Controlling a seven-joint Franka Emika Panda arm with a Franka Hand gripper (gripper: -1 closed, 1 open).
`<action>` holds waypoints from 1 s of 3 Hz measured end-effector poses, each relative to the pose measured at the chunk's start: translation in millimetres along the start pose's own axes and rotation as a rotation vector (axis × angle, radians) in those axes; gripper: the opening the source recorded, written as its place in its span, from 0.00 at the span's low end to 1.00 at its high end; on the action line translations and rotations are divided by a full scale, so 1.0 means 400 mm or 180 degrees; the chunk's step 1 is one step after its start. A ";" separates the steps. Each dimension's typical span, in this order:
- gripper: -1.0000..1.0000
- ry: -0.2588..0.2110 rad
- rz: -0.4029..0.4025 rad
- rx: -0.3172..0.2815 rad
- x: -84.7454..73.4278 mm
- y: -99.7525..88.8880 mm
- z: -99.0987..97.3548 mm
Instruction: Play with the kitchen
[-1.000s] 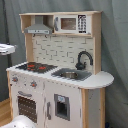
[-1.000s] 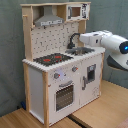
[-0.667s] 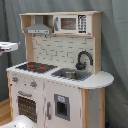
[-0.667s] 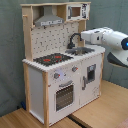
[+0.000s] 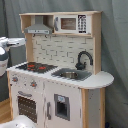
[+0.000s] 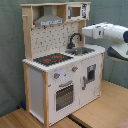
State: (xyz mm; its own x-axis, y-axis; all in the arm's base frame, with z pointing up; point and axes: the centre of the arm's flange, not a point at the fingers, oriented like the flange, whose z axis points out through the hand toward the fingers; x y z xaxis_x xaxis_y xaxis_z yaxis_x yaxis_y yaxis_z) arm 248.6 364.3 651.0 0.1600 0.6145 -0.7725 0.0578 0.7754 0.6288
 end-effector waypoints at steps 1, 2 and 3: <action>1.00 0.0058 -0.0106 -0.0072 -0.038 -0.007 0.042; 1.00 0.0143 -0.0187 -0.0124 -0.055 -0.027 0.102; 1.00 0.0287 -0.0124 -0.0132 -0.050 -0.055 0.166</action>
State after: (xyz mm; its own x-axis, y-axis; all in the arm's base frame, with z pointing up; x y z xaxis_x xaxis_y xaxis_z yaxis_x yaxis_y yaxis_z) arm 309.4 325.5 658.5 0.0691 0.5930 -0.8022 0.0212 0.8031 0.5955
